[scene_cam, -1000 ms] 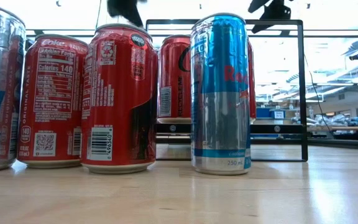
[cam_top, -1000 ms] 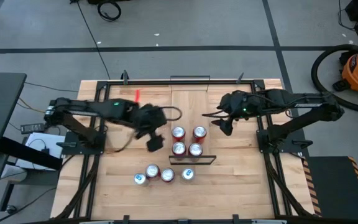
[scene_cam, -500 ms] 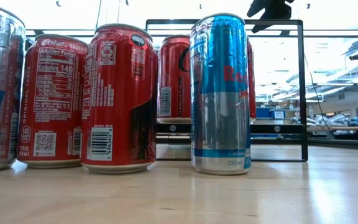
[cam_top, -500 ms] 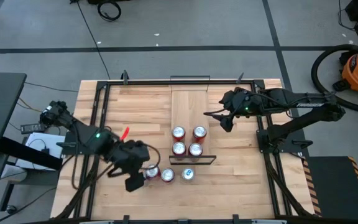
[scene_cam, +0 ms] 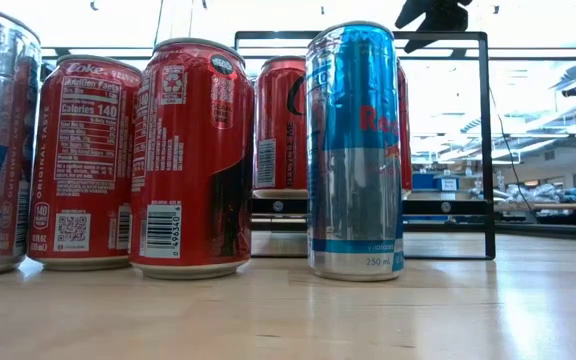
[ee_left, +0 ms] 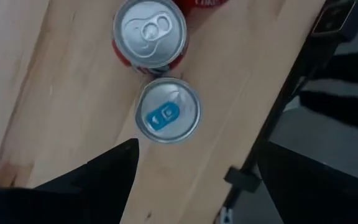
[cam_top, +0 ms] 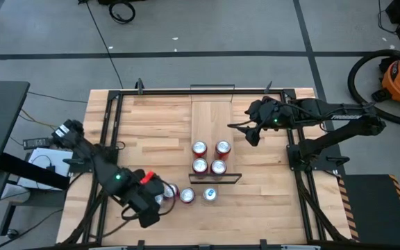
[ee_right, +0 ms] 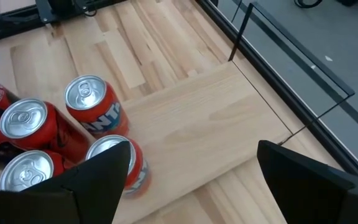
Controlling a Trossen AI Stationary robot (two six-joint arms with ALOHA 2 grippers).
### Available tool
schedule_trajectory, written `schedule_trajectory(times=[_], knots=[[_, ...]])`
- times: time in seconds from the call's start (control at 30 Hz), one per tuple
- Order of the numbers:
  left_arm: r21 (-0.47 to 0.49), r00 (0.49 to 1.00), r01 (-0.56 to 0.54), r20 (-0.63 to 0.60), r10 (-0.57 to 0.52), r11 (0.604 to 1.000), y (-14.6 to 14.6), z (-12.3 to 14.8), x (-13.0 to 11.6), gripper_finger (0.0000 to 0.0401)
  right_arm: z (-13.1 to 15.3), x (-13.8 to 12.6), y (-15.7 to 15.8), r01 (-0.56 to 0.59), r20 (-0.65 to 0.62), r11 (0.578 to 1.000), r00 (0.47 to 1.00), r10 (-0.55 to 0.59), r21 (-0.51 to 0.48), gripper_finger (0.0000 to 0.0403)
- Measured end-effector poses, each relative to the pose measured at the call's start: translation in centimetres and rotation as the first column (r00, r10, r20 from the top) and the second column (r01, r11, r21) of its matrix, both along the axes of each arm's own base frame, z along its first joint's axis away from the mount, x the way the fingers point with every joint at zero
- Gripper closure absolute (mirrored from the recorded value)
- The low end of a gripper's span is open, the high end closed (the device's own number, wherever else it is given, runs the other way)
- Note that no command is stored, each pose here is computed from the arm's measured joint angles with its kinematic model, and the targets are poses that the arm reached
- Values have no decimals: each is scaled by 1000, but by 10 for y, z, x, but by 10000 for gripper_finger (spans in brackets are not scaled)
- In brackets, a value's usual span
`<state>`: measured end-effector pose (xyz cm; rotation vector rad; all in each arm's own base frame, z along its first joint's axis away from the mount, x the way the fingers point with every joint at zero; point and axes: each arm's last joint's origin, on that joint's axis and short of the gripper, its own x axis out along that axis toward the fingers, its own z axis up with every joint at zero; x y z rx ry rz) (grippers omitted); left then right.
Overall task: Place canned beverage on shelf
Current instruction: Put the left blue soda can on the shelf
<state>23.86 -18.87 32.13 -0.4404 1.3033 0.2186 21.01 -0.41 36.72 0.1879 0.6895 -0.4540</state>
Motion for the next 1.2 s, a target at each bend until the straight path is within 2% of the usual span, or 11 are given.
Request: schedule_trajectory(times=[0.23,0.33,0.6,0.97,1.1,1.2], knots=[[127,997,38,64,-47,991,-7,-7,2,70,1,1,0,-3,10,1000,1000,3,-1,42],[150,994,46,91,-60,988,-11,-7,2,70,1,1,0,-2,10,1000,1000,2,0,42],[277,983,52,153,-97,959,-23,-17,2,70,1,1,0,-5,8,1000,1000,5,-3,42],[328,993,53,85,-85,943,-30,-38,10,70,1,1,0,-6,13,1000,1000,6,-3,42],[267,996,15,77,-37,963,-29,-53,9,70,3,3,0,-7,39,1000,999,7,-2,42],[274,999,11,46,-24,962,-26,-63,5,70,4,4,0,-8,53,1000,999,8,-1,42]])
